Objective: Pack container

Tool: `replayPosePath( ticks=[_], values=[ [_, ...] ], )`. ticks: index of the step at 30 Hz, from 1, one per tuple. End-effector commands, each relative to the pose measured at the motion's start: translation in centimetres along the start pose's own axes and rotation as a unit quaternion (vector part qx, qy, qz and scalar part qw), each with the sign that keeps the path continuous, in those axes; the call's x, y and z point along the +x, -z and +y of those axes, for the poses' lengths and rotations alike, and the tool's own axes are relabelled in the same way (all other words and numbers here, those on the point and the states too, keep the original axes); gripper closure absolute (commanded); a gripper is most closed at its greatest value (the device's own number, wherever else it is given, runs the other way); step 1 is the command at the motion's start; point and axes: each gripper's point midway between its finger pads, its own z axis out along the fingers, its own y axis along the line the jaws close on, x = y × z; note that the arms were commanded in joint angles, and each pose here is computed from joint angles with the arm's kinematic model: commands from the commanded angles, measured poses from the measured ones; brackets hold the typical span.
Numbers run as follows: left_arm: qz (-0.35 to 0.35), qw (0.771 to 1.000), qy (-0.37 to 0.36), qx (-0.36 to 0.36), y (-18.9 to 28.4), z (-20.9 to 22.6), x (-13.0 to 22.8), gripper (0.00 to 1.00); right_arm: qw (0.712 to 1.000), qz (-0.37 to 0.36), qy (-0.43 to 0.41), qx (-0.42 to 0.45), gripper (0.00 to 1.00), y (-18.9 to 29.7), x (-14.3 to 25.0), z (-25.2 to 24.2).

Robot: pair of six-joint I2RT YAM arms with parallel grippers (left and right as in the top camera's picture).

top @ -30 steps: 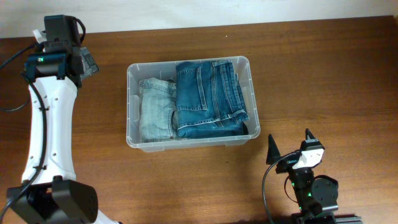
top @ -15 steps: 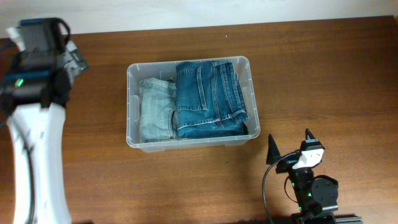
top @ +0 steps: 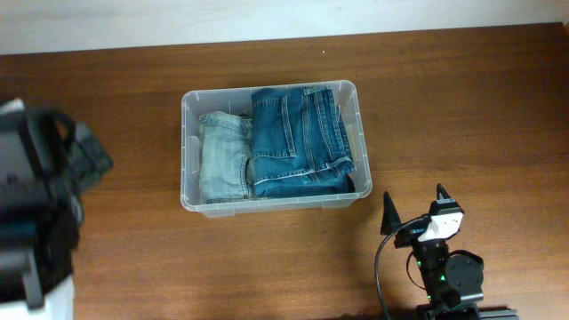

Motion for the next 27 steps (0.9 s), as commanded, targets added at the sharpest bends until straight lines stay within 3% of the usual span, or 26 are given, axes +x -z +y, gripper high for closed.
replayPosePath(
  ticks=[1, 7, 13, 21, 27],
  values=[
    [0.009, 1.0, -0.001, 0.002, 0.6, 1.4, 3.7, 0.01, 1.0, -0.001, -0.003, 0.008, 0.02, 0.0, 0.2, -0.3],
    [0.058, 0.998, -0.017, 0.02, -1.4, 2.8, 13.8, 0.01, 1.0, -0.001, -0.003, 0.008, 0.02, 0.0, 0.2, -0.3],
    [0.059, 0.992, -0.003, 0.109, -6.2, 0.0, 21.8, 0.01, 1.0, -0.001, -0.003, 0.008, 0.02, 0.0, 0.2, -0.3],
    [-0.095, 0.96, 0.044, 0.259, -10.1, -5.9, 21.3, 0.01, 1.0, -0.001, -0.003, 0.008, 0.01, 0.0, 0.2, -0.3],
    [-0.171, 0.94, 0.058, 0.29, -10.3, -6.7, 20.3, 0.01, 1.0, -0.001, -0.003, 0.008, 0.02, 0.0, 0.2, -0.3]
  ],
)
